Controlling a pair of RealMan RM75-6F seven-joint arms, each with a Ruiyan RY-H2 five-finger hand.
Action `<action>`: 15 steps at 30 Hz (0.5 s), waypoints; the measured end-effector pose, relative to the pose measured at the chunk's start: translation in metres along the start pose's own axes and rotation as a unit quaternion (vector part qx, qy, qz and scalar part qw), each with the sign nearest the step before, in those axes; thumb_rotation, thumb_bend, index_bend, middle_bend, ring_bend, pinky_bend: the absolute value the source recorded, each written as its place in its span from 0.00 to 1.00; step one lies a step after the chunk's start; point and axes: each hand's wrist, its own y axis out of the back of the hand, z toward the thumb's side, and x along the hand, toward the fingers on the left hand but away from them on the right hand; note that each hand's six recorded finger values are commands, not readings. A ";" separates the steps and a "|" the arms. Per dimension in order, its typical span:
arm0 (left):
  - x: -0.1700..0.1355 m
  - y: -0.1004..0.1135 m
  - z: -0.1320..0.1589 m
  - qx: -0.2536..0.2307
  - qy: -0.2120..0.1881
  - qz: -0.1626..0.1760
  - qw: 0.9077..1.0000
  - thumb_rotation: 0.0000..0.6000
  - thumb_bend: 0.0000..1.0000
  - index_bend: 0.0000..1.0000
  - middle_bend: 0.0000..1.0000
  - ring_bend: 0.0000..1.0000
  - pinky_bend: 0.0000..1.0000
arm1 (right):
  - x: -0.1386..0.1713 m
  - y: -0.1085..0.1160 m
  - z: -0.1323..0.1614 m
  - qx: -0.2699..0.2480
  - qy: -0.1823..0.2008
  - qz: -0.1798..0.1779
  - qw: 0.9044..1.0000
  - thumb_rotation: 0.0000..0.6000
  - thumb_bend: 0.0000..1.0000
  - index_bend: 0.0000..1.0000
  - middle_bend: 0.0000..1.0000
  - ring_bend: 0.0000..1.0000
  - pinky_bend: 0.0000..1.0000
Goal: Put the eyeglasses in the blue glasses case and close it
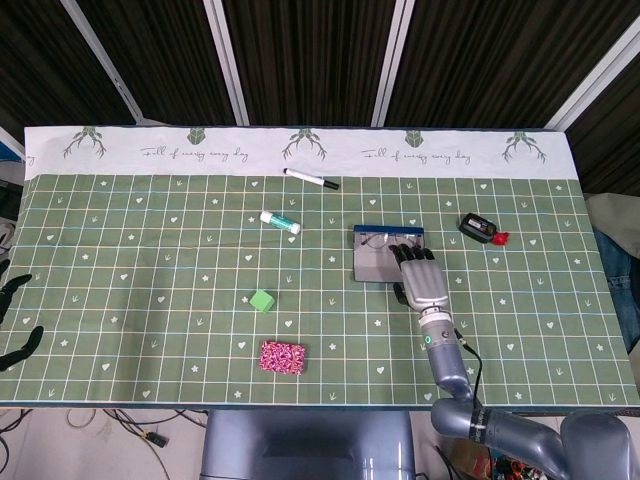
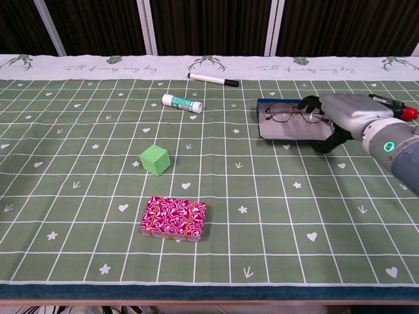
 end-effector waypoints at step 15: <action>0.001 0.001 -0.001 -0.003 0.001 0.001 1.000 1.00 0.32 0.15 0.00 0.00 0.00 | -0.037 0.015 0.003 0.014 -0.022 -0.016 1.000 1.00 0.46 0.29 0.21 0.22 0.20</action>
